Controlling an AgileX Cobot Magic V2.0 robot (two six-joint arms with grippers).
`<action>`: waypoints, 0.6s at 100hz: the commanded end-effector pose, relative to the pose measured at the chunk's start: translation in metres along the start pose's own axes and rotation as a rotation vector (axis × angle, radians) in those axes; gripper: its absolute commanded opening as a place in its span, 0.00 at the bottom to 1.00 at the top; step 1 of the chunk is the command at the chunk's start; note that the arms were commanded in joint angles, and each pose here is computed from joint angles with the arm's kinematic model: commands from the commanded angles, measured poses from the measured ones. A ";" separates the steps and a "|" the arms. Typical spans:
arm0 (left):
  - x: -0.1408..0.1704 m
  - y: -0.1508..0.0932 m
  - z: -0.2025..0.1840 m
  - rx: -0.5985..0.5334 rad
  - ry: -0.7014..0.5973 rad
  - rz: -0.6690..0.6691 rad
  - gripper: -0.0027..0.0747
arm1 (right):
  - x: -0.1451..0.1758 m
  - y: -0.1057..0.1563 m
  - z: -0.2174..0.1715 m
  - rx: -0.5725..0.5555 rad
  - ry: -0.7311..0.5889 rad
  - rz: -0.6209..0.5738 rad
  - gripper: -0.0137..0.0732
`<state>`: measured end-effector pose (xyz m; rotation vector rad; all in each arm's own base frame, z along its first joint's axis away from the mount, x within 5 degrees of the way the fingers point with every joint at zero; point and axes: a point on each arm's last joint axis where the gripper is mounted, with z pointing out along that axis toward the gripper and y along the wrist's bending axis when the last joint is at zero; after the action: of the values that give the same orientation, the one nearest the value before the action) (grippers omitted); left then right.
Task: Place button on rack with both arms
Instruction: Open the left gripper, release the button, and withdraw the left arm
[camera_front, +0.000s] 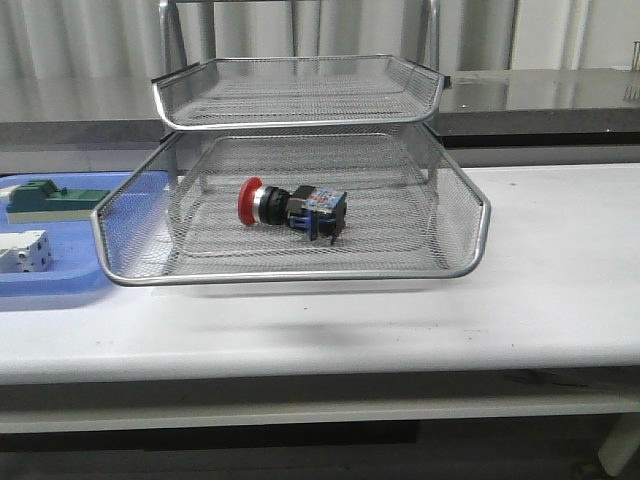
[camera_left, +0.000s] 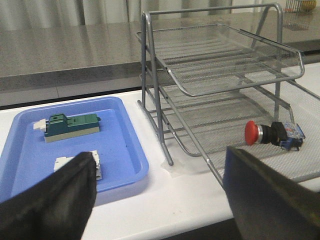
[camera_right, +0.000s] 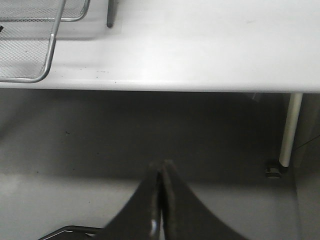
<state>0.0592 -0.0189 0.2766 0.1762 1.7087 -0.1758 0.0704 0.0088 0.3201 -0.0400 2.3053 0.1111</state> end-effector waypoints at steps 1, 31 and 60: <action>-0.012 0.005 -0.001 -0.046 -0.134 -0.070 0.69 | -0.013 0.000 -0.007 0.000 -0.088 -0.005 0.08; -0.011 0.006 0.000 -0.062 -0.153 -0.074 0.69 | -0.013 0.000 -0.007 0.000 -0.088 -0.005 0.08; -0.015 0.008 -0.001 -0.084 -0.191 -0.074 0.27 | -0.013 0.000 -0.007 0.000 -0.088 -0.005 0.08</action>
<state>0.0625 -0.0144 0.2749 0.0894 1.6232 -0.1746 0.0704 0.0088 0.3201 -0.0400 2.3053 0.1111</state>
